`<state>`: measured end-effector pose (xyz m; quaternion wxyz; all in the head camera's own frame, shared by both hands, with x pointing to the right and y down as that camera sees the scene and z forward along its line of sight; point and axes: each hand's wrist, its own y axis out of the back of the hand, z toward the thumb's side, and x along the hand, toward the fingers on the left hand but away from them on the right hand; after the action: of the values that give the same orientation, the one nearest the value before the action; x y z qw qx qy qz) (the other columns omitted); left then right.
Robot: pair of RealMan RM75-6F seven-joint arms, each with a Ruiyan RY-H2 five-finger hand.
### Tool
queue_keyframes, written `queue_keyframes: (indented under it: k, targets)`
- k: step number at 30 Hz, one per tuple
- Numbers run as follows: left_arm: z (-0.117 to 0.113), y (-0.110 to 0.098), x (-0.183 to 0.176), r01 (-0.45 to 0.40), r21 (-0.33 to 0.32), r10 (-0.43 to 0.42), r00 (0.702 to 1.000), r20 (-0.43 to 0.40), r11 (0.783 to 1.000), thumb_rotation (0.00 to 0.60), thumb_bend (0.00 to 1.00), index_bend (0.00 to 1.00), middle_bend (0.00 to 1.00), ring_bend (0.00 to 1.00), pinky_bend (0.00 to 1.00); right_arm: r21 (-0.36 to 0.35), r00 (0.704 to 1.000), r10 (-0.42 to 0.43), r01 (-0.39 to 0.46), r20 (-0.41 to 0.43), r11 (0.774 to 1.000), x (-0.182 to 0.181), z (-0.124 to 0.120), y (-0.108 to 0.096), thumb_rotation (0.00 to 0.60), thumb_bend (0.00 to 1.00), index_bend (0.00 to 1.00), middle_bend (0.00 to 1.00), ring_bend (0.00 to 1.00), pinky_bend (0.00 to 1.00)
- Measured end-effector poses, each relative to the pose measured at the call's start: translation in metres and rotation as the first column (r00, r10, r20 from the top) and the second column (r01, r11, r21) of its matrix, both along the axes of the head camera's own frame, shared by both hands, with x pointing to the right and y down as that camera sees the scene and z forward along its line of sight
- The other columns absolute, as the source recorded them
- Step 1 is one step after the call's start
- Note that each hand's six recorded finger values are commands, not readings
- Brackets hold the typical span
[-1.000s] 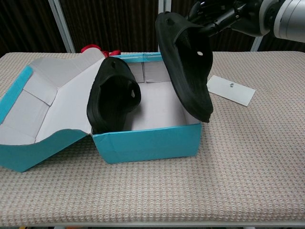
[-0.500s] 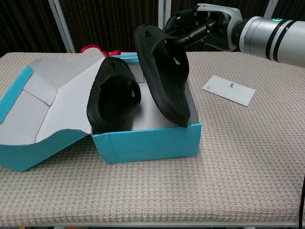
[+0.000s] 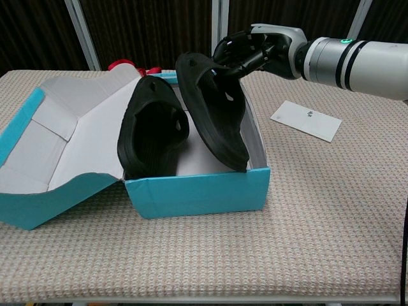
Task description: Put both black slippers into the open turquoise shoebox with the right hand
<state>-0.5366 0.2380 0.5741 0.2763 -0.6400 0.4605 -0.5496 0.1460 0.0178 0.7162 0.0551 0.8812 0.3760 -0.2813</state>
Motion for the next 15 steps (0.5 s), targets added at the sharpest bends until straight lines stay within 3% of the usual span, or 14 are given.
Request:
queue_keyframes:
  k: [15]
  targets:
    - [0.001,-0.001,-0.005,0.003,0.010,-0.003,1.000,-0.006,1.000,0.600,0.05,0.12,0.13,0.03,0.07,-0.007,0.999,-0.016,0.015,-0.048,1.000,-0.003,0.016,-0.002,0.600,0.11,0.54,0.49,0.16,0.16]
